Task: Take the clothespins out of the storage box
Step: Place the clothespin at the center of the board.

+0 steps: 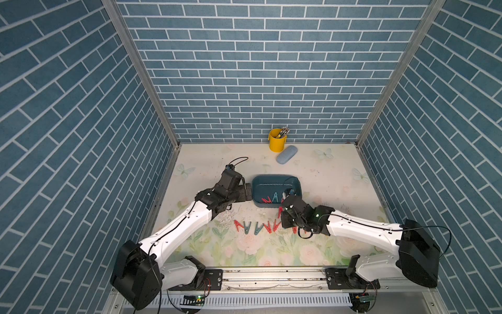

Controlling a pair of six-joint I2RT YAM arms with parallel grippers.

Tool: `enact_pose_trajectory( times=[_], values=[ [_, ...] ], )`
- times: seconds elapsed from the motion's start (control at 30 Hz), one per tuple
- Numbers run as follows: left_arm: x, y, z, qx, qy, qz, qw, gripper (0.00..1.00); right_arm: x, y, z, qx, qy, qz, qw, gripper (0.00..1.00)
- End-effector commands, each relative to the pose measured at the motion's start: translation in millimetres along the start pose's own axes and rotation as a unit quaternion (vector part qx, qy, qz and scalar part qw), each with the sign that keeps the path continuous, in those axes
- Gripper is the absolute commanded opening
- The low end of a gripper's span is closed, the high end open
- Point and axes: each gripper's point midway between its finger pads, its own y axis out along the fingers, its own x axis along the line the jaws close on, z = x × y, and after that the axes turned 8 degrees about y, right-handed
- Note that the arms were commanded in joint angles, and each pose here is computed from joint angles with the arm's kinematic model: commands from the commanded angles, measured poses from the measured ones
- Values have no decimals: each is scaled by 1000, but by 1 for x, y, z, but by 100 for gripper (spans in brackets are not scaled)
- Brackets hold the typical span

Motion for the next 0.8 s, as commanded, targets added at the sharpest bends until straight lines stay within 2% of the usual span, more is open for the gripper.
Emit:
enact_pose_trajectory(
  times=[0.0, 0.33, 0.67, 0.77],
  values=[
    [-4, 0, -10, -7, 12, 13, 1000, 99, -5, 0, 21, 2, 28, 23, 999, 0],
    [-8, 5, -7, 3, 12, 28, 1000, 100, 1, 10, 85, 48, 4, 31, 998, 0],
    [-7, 4, -3, 5, 7, 30, 1000, 100, -6, 20, 106, 72, 12, 30, 997, 0],
    [-7, 5, -1, 8, 4, 30, 1000, 100, -5, 23, 107, 74, 10, 33, 997, 3]
  ],
)
